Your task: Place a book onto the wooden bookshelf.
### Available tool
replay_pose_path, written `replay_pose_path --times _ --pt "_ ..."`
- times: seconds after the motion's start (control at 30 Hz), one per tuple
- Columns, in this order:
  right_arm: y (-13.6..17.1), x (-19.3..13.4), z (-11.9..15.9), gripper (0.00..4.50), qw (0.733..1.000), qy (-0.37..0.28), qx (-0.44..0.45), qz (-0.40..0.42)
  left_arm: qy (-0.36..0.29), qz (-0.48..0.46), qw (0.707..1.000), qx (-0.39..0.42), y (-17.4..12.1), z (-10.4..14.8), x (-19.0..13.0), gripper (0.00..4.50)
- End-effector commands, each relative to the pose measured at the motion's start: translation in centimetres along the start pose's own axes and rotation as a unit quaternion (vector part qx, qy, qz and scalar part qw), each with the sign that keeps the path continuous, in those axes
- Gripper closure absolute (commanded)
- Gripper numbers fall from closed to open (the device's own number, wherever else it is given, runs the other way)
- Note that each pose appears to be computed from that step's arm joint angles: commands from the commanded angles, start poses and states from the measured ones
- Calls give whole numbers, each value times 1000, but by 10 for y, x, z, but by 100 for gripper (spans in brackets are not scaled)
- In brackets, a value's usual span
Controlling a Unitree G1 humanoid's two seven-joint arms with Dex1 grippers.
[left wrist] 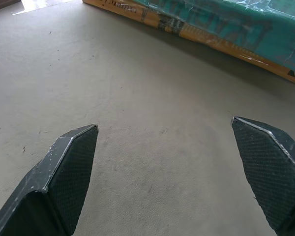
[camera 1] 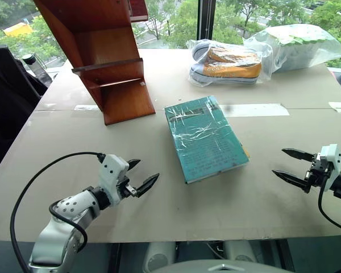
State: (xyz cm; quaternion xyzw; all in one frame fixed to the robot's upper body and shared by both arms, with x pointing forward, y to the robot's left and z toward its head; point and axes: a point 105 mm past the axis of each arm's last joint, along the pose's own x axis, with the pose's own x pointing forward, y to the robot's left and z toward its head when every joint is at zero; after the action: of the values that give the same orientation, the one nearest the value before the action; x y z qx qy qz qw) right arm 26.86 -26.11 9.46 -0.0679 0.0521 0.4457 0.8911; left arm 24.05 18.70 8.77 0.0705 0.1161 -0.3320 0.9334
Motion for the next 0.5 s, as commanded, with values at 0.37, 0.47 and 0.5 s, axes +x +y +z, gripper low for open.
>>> replay_pose_path --times 0.37,0.47,0.5 --pt "38 15 71 0 992 -80 -43 86 -65 -130 936 -321 -40 44 37 4" --pt "48 16 80 0 991 -85 -45 94 -51 -129 913 -384 -37 45 49 4" --pt "50 16 81 0 991 -83 -45 96 -42 -145 908 -391 -42 47 51 4"
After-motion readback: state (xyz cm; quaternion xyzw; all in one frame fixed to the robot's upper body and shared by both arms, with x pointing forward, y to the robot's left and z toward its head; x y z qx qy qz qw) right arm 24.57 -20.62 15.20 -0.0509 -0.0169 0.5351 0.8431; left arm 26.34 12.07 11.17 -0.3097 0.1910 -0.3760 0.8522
